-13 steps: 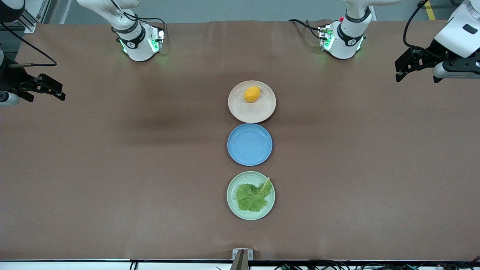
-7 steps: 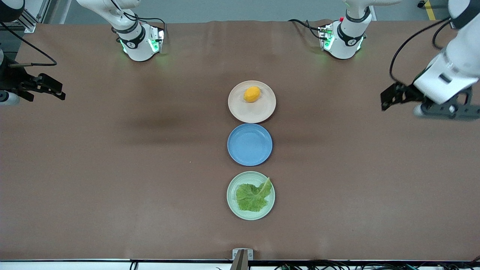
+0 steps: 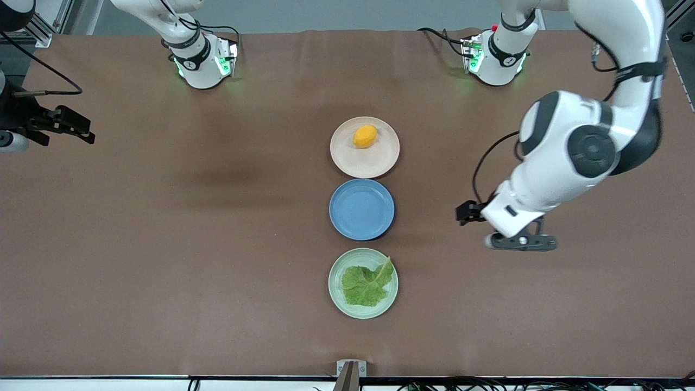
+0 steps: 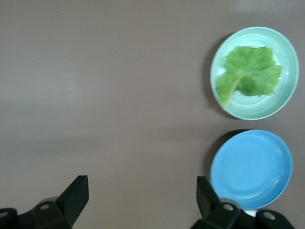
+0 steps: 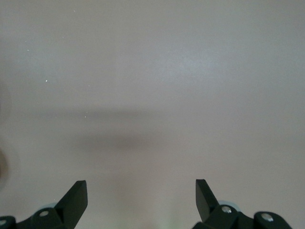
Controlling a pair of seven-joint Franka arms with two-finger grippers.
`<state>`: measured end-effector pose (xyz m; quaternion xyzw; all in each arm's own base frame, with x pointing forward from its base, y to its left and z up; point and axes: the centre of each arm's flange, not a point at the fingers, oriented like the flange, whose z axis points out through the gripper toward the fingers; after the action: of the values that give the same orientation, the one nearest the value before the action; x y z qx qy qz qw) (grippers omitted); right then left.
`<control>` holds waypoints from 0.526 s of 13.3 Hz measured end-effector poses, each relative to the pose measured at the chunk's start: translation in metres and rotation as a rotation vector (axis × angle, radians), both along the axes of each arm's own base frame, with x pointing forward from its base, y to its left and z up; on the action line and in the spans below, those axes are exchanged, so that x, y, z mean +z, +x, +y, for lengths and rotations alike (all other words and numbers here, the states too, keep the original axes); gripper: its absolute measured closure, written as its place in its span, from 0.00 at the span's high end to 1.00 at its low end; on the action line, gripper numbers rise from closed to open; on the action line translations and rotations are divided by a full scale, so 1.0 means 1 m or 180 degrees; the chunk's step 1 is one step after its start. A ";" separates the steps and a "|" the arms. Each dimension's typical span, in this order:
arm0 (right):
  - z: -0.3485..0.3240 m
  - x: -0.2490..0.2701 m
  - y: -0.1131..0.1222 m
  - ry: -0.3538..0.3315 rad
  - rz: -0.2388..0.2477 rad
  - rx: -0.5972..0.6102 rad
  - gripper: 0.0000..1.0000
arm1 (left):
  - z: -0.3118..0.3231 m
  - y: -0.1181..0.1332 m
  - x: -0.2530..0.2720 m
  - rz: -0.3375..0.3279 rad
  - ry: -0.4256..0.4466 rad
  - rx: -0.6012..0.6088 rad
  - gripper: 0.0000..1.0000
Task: Pick lemon and lettuce from plates
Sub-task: 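Reach the left gripper down toward the lettuce leaf on the green plate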
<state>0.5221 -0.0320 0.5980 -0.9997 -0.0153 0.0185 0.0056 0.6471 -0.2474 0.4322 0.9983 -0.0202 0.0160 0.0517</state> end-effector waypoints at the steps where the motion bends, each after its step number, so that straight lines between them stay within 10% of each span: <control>1: 0.000 0.000 0.000 0.0000 0.0000 0.0000 1.00 | -0.013 0.004 -0.013 -0.0083 -0.0046 -0.0016 1.00; 7: -0.005 0.020 -0.004 0.0000 0.0032 -0.0036 1.00 | -0.102 0.016 -0.105 -0.0792 -0.0303 -0.0660 0.97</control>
<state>0.5177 -0.0368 0.6177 -0.9997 -0.0096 0.0235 0.0057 0.6628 -0.3497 0.3271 0.9776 -0.1285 0.1350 0.0974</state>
